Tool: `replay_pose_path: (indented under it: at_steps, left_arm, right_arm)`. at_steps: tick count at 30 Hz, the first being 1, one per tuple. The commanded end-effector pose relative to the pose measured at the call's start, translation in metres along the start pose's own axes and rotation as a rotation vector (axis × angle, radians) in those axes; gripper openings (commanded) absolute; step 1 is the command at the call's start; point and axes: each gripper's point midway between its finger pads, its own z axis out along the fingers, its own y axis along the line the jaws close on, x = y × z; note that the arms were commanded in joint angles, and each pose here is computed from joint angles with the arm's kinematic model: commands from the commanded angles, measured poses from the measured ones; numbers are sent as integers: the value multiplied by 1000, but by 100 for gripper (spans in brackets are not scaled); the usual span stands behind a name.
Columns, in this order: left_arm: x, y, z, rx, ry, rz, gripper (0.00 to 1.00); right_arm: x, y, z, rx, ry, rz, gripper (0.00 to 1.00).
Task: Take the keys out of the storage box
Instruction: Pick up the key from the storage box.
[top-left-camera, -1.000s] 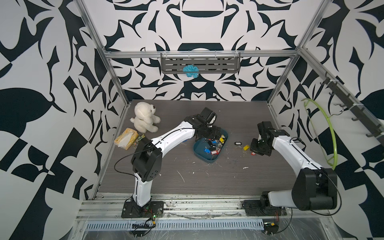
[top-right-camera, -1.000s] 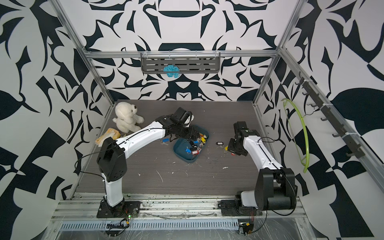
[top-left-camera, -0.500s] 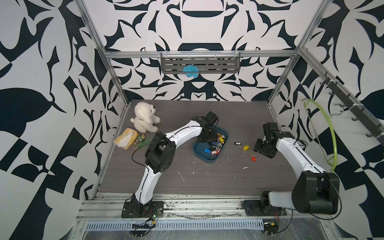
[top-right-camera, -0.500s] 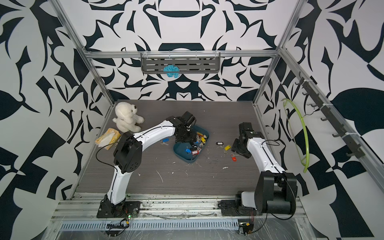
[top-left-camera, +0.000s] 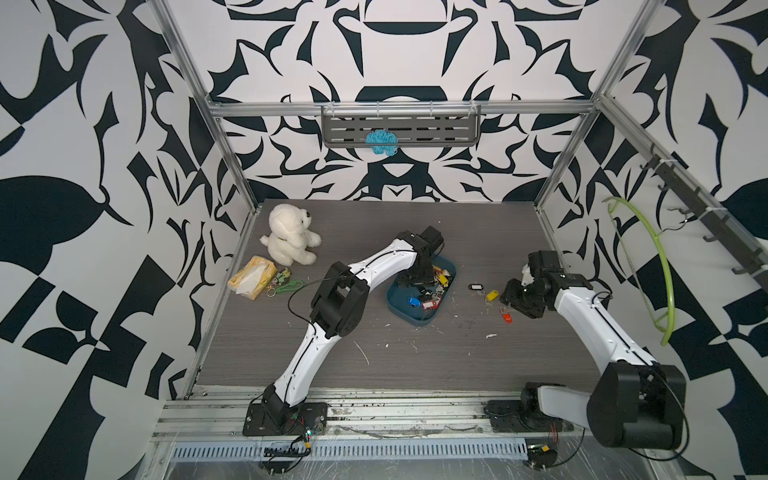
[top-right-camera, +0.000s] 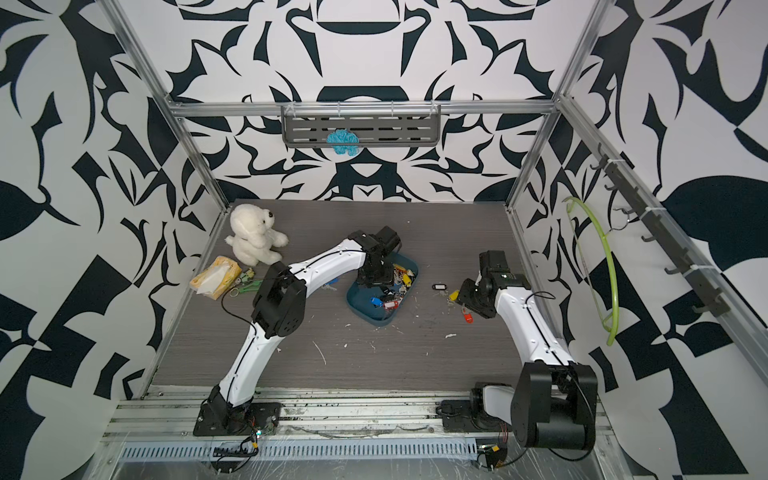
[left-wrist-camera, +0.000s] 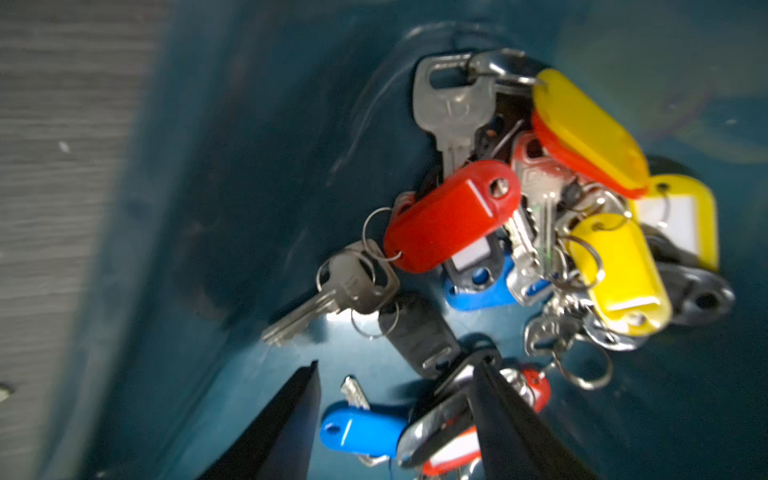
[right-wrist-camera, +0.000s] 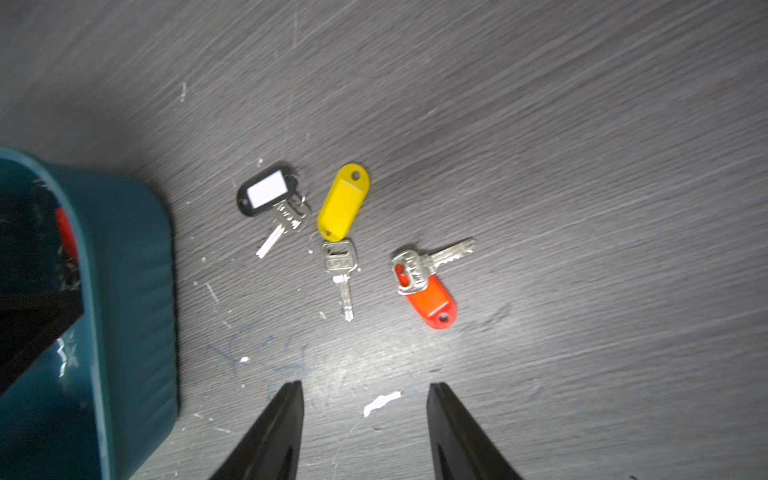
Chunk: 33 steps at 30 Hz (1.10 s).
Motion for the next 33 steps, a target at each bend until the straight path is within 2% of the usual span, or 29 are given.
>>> replay_pose_path:
  at_steps: [1, 9, 13, 17, 27, 33]
  left_arm:
    - [6, 3, 5, -67, 23, -4, 66]
    - [6, 6, 21, -166, 23, 12, 66]
    - [12, 15, 32, -226, 42, 29, 63]
    - [17, 24, 35, -270, 49, 43, 55]
    - [15, 19, 32, -262, 30, 57, 29]
    - [10, 12, 14, -249, -12, 75, 16]
  right_arm:
    - [-2, 11, -6, -67, -26, 9, 54]
    - [0, 18, -8, -111, -22, 8, 53]
    - [0, 19, -9, -120, -23, 7, 53]
    - [1, 20, -9, -127, -24, 7, 53]
    - [5, 20, -7, -132, -17, 11, 52]
    - [6, 19, -7, -132, -16, 11, 51]
